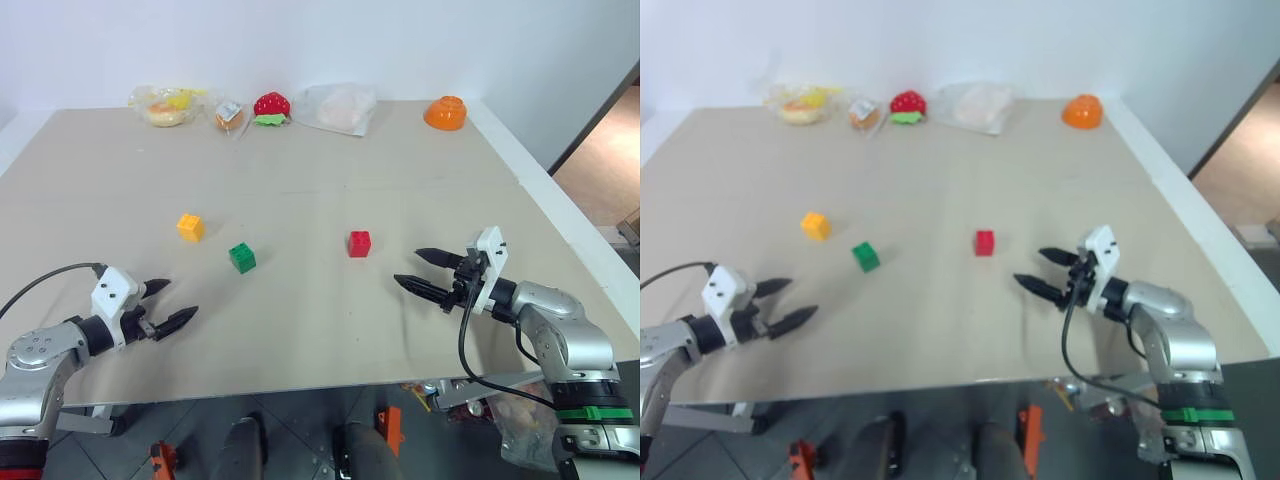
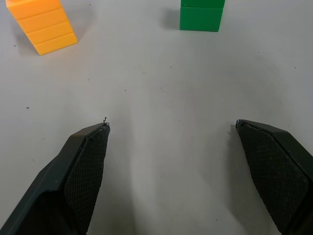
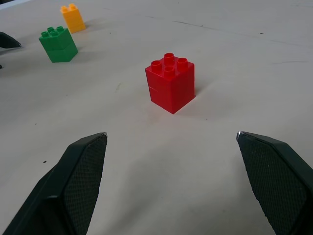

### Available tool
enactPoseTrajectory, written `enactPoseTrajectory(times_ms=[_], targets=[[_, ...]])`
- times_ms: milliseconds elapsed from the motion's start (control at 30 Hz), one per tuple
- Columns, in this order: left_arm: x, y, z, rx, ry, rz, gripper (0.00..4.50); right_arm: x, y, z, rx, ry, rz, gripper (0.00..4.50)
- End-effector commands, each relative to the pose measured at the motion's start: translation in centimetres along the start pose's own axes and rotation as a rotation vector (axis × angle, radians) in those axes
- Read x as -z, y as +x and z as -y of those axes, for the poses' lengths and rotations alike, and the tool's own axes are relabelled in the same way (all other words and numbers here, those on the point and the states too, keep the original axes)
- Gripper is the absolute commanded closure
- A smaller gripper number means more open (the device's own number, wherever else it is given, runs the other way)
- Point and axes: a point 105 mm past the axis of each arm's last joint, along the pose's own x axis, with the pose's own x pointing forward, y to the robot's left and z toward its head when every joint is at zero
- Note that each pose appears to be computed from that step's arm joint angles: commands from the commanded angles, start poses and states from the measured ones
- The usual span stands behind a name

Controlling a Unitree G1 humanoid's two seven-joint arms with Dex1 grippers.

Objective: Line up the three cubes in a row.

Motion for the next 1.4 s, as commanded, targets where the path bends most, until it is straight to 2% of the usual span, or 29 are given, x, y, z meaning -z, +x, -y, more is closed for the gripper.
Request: enactPoseTrajectory(times_ms=[33,133,233,367,467,767,1167,1233,1400], targets=[[-2.1,-0.2,0.0,0.031,0.006,0.084,0.21,-0.8,0.1,0.1,-0.02,-0.049,0.007,0.09],[-4.5,0.0,0.9,0.143,-0.001,0.168,0.21,-0.1,0.7,0.4,-0.051,-0.085,-0.044,0.09],[-7.1,0.9,3.0,0.308,0.016,0.235,0.21,0.3,1.9,1.0,-0.094,-0.128,-0.092,0.09],[-8.5,1.8,4.8,0.429,0.084,0.243,0.21,0.2,3.3,1.8,-0.131,-0.208,-0.14,0.09],[-10.1,2.9,7.5,0.59,0.155,0.259,0.21,-0.6,5.2,2.9,-0.143,-0.293,-0.179,0.09],[-10.9,4.4,8.8,0.649,0.187,0.282,0.21,-1.4,8.4,2.9,-0.2,-0.32,-0.182,0.09],[-10.2,4.2,8.0,0.585,0.151,0.274,0.21,-2.2,10.6,2.3,-0.221,-0.308,-0.167,0.09],[-9.9,4.1,7.7,0.566,0.137,0.27,0.0,-2.1,10.8,2.1,-0.233,-0.304,-0.168,0.63],[-9.3,3.8,7.3,0.525,0.118,0.265,0.0,-2.0,10.9,1.7,-0.258,-0.282,-0.159,2.3]])
